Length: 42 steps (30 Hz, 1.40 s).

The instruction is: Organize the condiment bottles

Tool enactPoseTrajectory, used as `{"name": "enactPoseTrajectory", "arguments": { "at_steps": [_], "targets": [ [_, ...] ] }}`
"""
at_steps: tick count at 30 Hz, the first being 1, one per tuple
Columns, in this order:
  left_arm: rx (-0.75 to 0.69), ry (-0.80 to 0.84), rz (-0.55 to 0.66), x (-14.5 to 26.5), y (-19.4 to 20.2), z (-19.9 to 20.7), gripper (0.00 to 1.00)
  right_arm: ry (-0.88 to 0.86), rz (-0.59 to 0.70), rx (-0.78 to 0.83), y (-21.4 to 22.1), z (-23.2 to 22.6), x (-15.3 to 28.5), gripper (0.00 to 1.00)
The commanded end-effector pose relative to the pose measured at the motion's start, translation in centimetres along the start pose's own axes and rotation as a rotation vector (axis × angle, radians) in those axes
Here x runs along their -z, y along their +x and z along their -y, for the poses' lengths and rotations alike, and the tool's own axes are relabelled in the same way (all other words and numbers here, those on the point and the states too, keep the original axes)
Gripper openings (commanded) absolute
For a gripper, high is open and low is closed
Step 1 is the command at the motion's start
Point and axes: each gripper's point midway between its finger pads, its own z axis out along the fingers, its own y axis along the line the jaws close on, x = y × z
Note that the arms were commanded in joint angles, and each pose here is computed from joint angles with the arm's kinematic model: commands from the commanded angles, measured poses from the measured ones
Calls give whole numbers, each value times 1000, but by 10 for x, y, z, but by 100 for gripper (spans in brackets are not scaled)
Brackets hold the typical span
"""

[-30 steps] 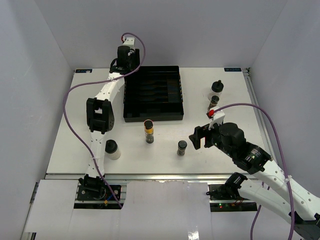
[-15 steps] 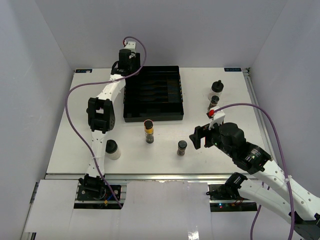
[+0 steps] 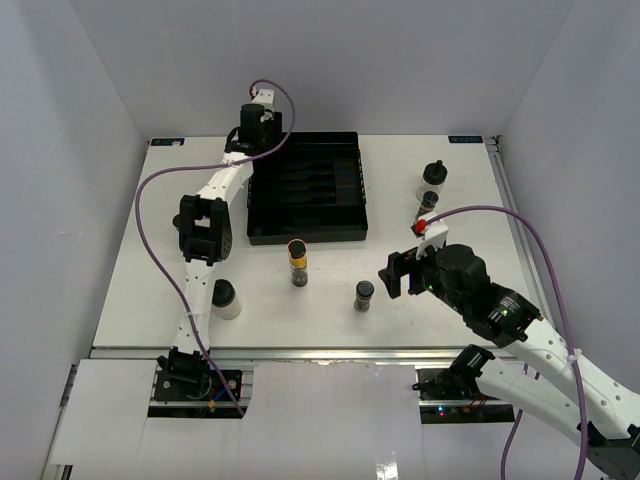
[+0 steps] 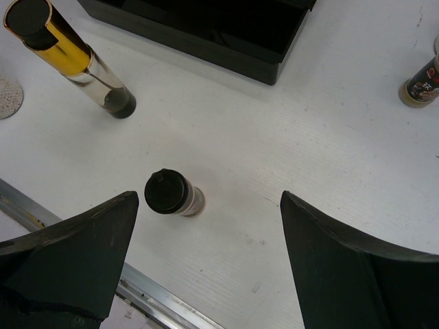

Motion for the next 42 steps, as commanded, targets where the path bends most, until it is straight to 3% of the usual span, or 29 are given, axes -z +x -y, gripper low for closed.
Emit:
{"name": "enactPoseTrajectory", "arguments": {
  "at_steps": [1,12,22,32,37,42],
  "targets": [
    [-1,2,110,10,-46,-7,67,6,51,-2,-13,0,0,91],
    [-6,10,131,15,-52,-6,90,13,51,-2,-12,2,0,90],
    [-9,26,138,25,-61,-4,95,13,52,4,-12,2,-2,91],
    [94,-37,193,134,-145,-24,98,-7,74,21,-21,-1,4,90],
    [159,-53,66,198,-130,-30,98,-28,64,19,-17,-5,3,90],
    [209,-77,-173,272,-53,-26,98,-48,48,19,-12,-8,2,90]
  ]
}}
